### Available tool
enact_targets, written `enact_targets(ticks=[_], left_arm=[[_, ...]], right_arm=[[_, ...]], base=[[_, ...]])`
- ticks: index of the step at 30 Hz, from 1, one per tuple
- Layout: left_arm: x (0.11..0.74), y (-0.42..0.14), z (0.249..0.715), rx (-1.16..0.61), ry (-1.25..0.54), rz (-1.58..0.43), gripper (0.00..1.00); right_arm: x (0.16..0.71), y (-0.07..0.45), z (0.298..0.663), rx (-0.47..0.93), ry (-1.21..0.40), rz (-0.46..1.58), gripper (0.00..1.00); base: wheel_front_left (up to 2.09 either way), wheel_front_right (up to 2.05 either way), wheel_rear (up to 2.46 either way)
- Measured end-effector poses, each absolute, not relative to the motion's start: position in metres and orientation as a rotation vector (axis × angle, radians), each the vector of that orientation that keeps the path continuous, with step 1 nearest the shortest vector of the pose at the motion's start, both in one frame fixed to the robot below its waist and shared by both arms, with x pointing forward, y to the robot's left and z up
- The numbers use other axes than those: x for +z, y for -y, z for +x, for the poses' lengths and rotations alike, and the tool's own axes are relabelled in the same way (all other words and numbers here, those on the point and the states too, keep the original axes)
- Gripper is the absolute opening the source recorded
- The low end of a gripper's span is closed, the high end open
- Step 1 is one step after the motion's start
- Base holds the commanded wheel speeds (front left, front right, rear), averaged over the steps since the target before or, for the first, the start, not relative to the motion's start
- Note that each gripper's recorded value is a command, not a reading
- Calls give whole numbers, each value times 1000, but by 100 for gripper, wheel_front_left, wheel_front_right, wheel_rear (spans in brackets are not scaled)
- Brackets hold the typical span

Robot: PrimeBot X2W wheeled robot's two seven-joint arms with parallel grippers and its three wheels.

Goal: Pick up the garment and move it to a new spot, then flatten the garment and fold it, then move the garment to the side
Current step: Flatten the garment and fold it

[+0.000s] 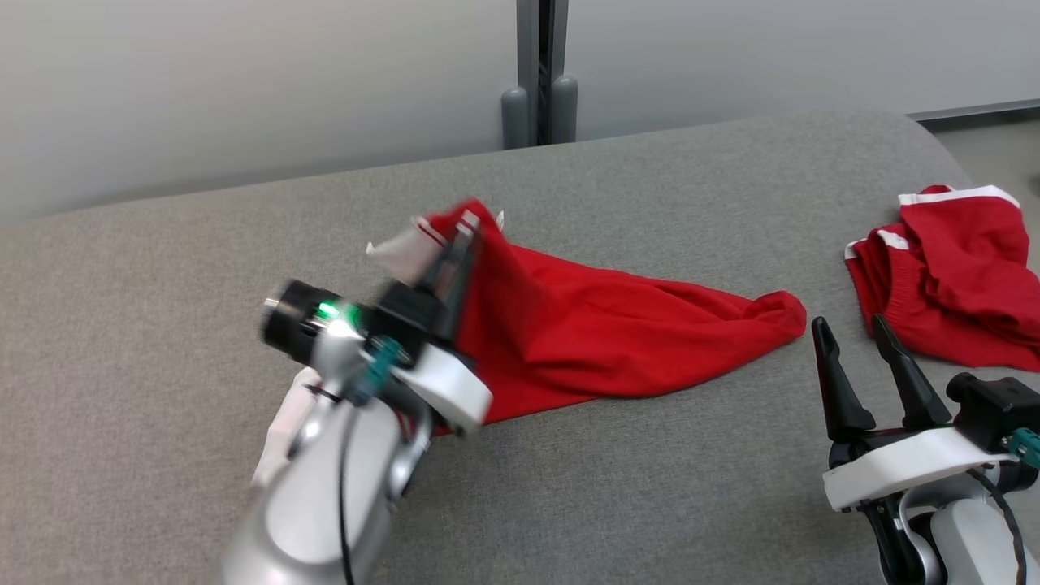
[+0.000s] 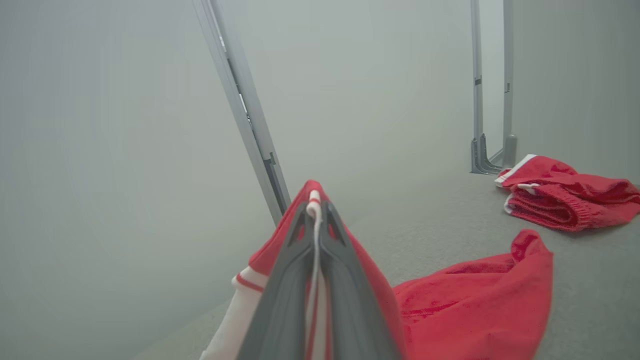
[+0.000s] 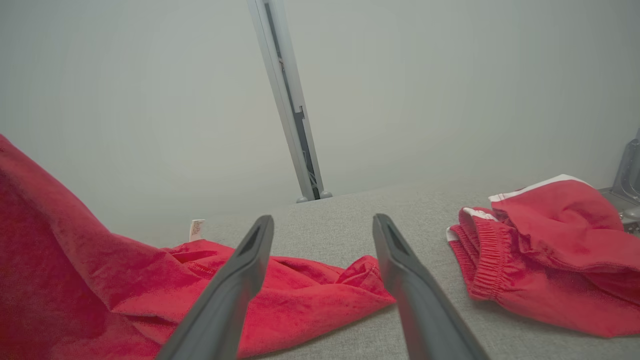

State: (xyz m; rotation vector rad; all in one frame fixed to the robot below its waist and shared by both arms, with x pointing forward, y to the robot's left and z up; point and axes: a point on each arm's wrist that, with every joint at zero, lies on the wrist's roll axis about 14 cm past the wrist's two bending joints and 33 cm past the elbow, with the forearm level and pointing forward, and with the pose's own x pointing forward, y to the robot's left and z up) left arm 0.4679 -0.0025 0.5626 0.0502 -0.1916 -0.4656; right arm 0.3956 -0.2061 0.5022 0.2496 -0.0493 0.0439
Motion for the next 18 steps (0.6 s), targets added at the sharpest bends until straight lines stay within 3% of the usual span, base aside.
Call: enact_targets(ticks=[9, 18], left_arm=[[507, 99, 358, -936, 93, 140, 0], [422, 118, 300, -1132, -191, 219, 0]], right_arm=[[517, 223, 382, -15, 98, 255, 100], [518, 246, 363, -89, 108, 252, 100]], base=[[0, 0, 0], [0, 0, 0]])
